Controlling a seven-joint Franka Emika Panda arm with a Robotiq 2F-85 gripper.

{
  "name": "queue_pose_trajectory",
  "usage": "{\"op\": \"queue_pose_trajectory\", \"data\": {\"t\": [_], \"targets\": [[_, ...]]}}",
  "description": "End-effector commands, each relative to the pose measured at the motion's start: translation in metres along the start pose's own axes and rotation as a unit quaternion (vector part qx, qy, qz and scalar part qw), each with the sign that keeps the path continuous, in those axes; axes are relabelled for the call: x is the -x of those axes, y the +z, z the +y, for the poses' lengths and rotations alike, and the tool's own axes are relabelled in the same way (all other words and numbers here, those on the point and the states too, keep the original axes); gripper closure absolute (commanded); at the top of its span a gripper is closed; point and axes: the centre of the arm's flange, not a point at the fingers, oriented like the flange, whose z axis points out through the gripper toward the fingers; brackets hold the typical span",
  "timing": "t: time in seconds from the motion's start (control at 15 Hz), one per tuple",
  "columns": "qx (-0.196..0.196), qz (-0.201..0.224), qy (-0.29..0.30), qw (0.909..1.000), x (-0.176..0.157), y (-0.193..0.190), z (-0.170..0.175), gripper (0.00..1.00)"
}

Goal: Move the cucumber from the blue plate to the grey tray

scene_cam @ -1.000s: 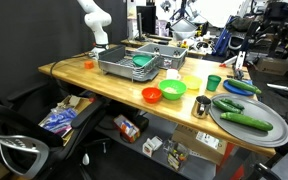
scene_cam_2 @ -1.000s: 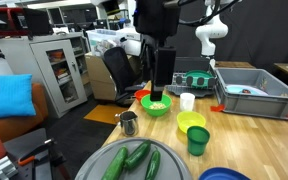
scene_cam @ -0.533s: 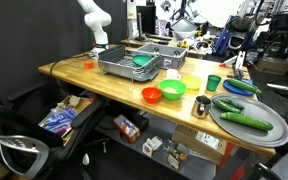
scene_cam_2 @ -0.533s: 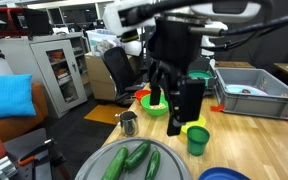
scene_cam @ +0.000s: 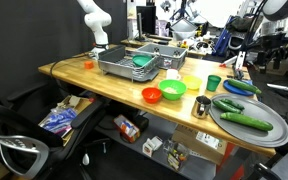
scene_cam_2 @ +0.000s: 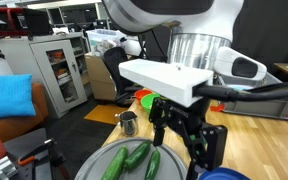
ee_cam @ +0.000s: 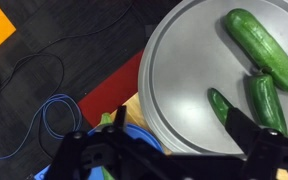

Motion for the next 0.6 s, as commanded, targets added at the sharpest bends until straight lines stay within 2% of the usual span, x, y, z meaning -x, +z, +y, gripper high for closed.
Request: {"op": "queue_pose_trajectory", "data": {"t": [0.0,0.4,0.53], "targets": [[0.000,-0.001,-0.001,1.0000,-0.0007,0.0012,-0.0006,0.00],[-0.003,0.004,0.002,1.0000,-0.0006,-0.0030,-0.0006,0.00],[0.015,0.017,0.006,0.9997,-0.0054,0.0024,0.0010,0.00]]}}
